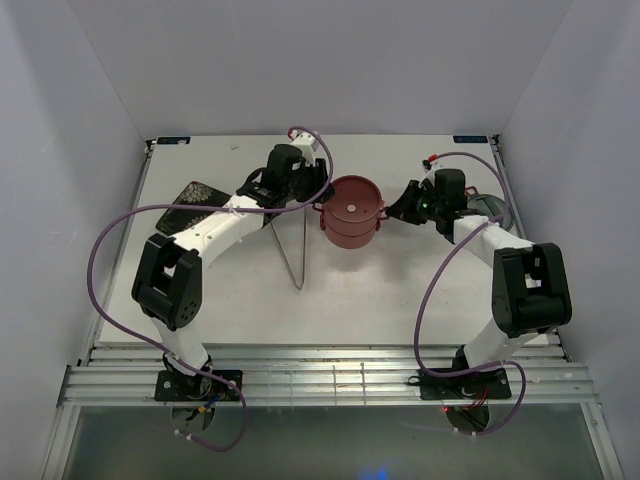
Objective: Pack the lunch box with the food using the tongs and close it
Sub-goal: Close the fastener on the packing box.
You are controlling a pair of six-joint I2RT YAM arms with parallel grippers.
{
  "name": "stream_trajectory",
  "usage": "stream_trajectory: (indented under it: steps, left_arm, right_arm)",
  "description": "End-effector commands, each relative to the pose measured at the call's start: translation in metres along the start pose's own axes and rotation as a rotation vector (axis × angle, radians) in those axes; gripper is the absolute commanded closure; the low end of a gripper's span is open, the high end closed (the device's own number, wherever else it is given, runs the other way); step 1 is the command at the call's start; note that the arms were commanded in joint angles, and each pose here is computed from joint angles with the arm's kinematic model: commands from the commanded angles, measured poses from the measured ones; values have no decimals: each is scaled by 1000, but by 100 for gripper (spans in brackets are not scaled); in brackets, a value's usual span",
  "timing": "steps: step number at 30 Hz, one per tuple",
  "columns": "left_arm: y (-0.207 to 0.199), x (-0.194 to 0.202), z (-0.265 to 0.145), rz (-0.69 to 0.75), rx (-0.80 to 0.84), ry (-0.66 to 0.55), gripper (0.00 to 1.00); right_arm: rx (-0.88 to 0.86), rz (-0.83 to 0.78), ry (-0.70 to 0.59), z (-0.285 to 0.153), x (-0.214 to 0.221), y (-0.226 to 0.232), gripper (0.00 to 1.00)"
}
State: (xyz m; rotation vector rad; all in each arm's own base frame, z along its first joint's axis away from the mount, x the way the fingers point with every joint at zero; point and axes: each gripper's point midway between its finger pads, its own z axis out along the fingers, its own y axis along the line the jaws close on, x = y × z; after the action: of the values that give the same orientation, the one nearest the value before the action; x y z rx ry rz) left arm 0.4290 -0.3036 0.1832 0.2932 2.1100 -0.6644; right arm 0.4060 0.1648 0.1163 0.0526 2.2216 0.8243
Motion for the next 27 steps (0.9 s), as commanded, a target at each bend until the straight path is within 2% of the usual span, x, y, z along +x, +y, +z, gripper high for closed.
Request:
stream_trajectory:
  steps: [1,3,5,14,20,24,27]
  left_arm:
    - [-21,-36,-28,19,57,-106,48]
    - [-20,-36,-26,19,56,-103,47]
    - [-23,-37,-26,20,64,-103,48]
    - [-25,-44,-31,24,67,-120,47]
    - [-35,-43,-26,38,128,-116,47]
    - [-33,-31,-11,43,143,-76,47]
    - [-30,-24,-5,39,135,-62,48]
  right_arm:
    - [-11,-49,-44,4,-21,6,84]
    - [-11,-49,-42,5,-22,6,90]
    - [-11,-55,-47,6,-26,6,92]
    - [-20,-72,-50,10,-35,10,92]
    - [-12,-65,-43,12,-32,7,92]
    - [-1,-62,-37,14,-30,2,87]
    - [7,-58,-34,15,-27,-1,75]
